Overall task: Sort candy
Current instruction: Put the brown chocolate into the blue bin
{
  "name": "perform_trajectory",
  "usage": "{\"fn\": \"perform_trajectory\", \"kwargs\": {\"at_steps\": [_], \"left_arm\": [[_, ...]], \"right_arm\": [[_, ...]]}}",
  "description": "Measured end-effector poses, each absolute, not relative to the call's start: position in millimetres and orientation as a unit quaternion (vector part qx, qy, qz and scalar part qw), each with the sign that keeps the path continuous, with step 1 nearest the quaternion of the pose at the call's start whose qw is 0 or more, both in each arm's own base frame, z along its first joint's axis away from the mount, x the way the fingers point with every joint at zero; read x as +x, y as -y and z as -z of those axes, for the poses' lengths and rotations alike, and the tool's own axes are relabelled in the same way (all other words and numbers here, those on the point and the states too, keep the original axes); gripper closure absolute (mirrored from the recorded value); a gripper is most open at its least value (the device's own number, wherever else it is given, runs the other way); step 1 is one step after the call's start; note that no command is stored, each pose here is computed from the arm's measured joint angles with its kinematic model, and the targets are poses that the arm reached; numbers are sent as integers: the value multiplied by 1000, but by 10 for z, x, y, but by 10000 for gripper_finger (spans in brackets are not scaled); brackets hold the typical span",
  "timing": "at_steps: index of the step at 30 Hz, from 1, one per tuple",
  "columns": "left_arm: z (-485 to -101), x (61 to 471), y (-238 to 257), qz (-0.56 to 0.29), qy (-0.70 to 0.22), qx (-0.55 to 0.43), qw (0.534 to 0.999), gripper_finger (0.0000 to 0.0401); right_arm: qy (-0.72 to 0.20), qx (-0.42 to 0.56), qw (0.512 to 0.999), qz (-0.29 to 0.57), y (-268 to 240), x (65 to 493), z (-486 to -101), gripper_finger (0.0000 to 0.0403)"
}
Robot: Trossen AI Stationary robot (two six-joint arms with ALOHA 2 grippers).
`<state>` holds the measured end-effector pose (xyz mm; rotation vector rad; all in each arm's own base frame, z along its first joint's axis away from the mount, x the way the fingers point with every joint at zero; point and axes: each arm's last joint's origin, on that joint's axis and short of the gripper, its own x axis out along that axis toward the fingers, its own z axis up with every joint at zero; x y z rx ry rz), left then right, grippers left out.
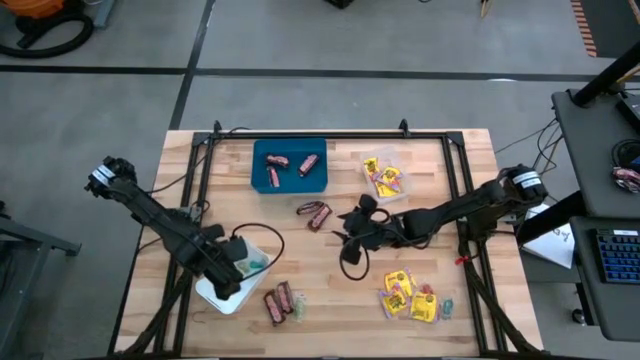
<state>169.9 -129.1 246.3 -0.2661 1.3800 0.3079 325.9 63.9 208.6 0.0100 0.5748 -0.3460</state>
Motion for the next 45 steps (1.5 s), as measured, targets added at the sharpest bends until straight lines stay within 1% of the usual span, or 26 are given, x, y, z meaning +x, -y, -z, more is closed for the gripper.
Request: {"fn": "perform_trajectory", "kwargs": {"at_steps": [5,10,13,18,22,25,30,34,38,42,45], "left_arm": [[-2646,1793,1291,-141,-557,-52,817,262],[-2798,1945,1293,-175,-422,41,889,262],[-2850,2061,1286,-199,-348,80,913,262],[-2856,2266,1271,-187,-295,96,932,262],[-2746,2438,1225,-159,-277,107,942,262],[-2639,2566,1129,-139,-247,79,956,262],[-2322,2715,925,-102,-199,23,974,256],[-2066,2760,799,-114,-182,3,977,233],[-1900,2837,757,-132,-173,-2,976,197],[-1698,2924,739,-176,-199,20,964,164],[-1580,3009,711,-200,-212,30,956,151]], "right_arm": [[-287,3,942,171,-625,3224,-2122,197],[-307,-6,936,172,-626,3227,-2211,197],[-325,-14,930,174,-627,3234,-2307,197],[-365,-32,914,176,-626,3221,-2455,197],[-397,-45,899,178,-628,3171,-2554,197],[-402,-46,897,179,-611,3099,-2618,197],[-389,-28,902,183,-582,2918,-2718,197],[-375,-7,908,184,-583,2773,-2729,197],[-372,12,907,195,-569,2664,-2679,197],[-359,19,913,194,-566,2650,-2617,197],[-356,21,914,194,-568,2658,-2605,197]]}}
